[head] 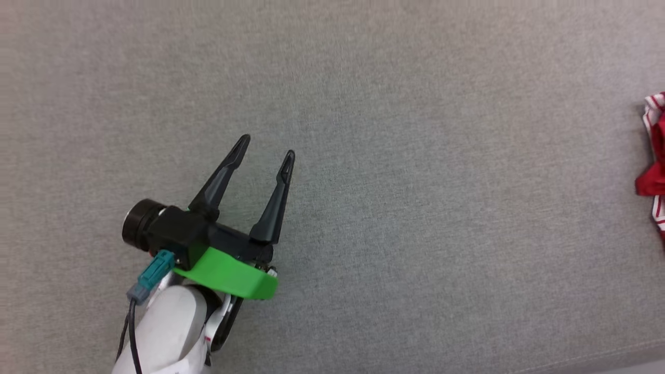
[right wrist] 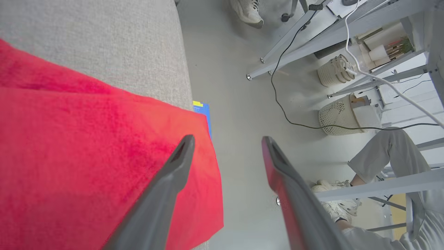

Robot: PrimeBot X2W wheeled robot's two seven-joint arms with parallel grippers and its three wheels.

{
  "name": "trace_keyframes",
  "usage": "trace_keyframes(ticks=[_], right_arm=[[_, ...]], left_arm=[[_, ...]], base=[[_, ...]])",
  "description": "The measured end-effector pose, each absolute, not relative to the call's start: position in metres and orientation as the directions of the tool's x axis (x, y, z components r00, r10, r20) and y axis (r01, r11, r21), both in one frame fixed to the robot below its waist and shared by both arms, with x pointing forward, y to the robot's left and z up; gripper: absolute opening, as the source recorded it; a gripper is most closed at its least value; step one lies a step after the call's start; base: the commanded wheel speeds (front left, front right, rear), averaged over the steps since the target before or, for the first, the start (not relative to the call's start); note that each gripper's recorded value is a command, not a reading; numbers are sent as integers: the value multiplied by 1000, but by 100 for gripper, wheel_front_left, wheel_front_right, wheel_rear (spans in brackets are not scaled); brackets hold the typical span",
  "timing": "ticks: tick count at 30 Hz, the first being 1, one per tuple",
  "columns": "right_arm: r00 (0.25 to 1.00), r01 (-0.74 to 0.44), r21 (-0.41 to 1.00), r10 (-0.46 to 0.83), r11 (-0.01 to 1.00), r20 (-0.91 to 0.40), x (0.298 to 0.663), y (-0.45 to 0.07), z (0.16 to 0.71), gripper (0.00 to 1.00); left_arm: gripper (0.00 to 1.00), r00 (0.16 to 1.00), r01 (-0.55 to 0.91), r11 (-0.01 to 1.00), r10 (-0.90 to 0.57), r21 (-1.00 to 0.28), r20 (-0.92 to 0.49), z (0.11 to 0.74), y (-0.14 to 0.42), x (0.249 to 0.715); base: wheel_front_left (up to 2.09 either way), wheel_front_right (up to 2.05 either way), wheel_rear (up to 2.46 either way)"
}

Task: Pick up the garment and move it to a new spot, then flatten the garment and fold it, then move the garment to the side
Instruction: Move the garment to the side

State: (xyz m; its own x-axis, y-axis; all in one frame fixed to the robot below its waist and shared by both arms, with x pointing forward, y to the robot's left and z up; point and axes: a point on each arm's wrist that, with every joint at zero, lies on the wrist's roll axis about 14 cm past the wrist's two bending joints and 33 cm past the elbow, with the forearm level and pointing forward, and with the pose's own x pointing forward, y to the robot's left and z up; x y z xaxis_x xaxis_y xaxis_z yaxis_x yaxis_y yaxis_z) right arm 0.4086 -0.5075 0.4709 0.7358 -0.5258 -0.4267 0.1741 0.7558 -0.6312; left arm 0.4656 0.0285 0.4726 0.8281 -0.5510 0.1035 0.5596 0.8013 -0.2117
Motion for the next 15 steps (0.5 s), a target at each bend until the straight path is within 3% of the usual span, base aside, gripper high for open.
trace_keyframes(ticks=[2,6,15], right_arm=[[822,191,-566,-446,802,-355,429,-480,492,100],[926,182,-439,-304,880,-225,453,-429,526,100],[999,39,-162,-44,986,-31,439,-317,559,100]], left_arm=[[100,847,531,823,-519,-204,113,484,38,459],[100,877,481,855,-466,-194,119,496,55,449],[100,941,333,924,-314,-186,126,514,101,423]], base=[[0,0,0],[0,0,0],[0,0,0]])
